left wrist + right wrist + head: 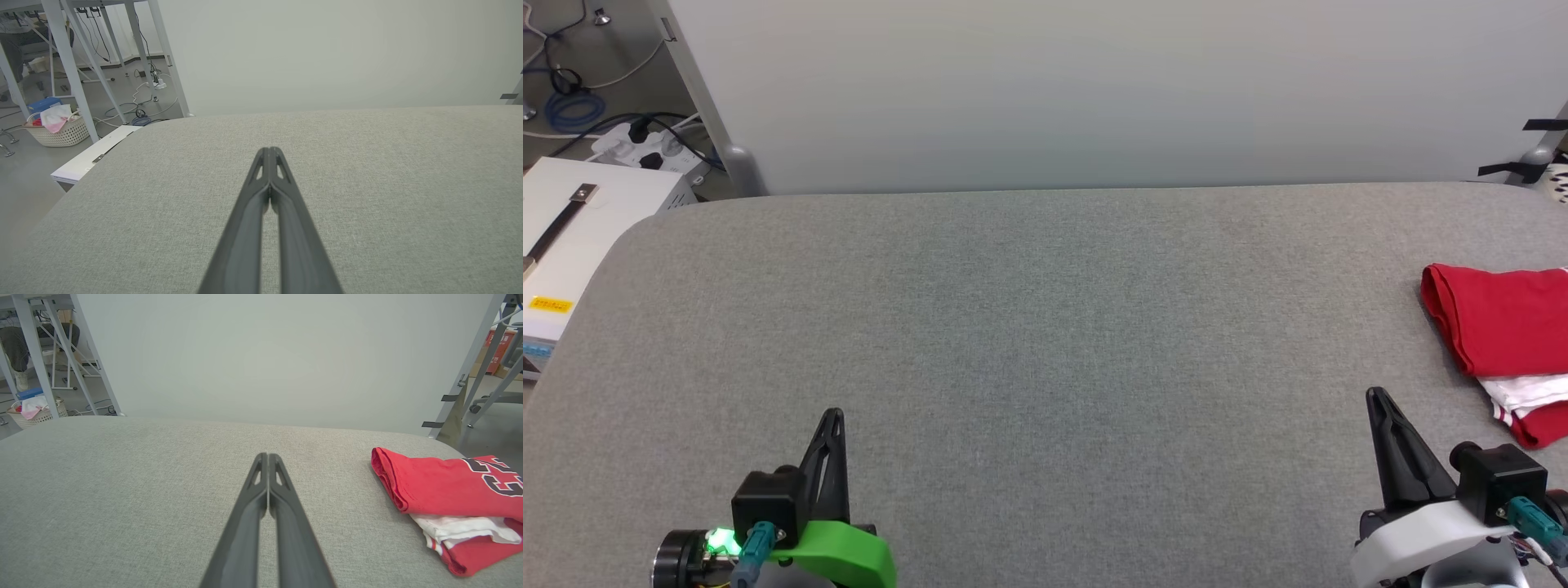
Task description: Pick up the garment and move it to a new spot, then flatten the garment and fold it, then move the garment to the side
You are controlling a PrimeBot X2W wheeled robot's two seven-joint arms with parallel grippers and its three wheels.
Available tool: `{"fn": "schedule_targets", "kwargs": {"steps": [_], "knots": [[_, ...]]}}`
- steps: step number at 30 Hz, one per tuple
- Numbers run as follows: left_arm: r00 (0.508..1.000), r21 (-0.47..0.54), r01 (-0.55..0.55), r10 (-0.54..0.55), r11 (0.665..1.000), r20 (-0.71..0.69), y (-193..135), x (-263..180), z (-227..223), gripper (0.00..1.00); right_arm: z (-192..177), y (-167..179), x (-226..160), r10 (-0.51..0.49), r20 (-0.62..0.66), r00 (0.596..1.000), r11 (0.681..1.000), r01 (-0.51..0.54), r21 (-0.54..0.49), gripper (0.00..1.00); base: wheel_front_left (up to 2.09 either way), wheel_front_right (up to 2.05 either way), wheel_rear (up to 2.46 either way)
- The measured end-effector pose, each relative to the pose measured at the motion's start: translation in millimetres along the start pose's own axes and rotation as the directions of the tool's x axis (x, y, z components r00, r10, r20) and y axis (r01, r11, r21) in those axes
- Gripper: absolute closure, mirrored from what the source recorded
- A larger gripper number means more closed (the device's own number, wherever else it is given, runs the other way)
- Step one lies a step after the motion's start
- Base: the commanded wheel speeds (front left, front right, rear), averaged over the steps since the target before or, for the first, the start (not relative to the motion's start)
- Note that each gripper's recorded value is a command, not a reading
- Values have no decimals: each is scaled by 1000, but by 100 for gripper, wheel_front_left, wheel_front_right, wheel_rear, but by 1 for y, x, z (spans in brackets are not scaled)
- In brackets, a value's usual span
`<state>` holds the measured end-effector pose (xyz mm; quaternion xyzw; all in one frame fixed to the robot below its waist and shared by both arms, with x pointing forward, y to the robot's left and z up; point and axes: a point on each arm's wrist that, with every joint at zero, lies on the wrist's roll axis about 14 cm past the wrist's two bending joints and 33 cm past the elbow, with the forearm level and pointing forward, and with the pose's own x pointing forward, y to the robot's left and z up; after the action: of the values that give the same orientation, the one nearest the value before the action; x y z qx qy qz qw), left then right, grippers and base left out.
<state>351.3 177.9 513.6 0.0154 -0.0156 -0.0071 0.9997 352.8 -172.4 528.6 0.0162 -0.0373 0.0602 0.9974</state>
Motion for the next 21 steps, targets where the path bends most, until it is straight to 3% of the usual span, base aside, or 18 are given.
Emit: {"fn": "schedule_targets", "kwargs": {"steps": [21], "knots": [[1000, 8, -2, 2, 1000, -16, 0, 7, 3, 100, -3, 4, 6, 4, -33, 999, 1000, -4, -18, 100, 0, 0, 0]]}}
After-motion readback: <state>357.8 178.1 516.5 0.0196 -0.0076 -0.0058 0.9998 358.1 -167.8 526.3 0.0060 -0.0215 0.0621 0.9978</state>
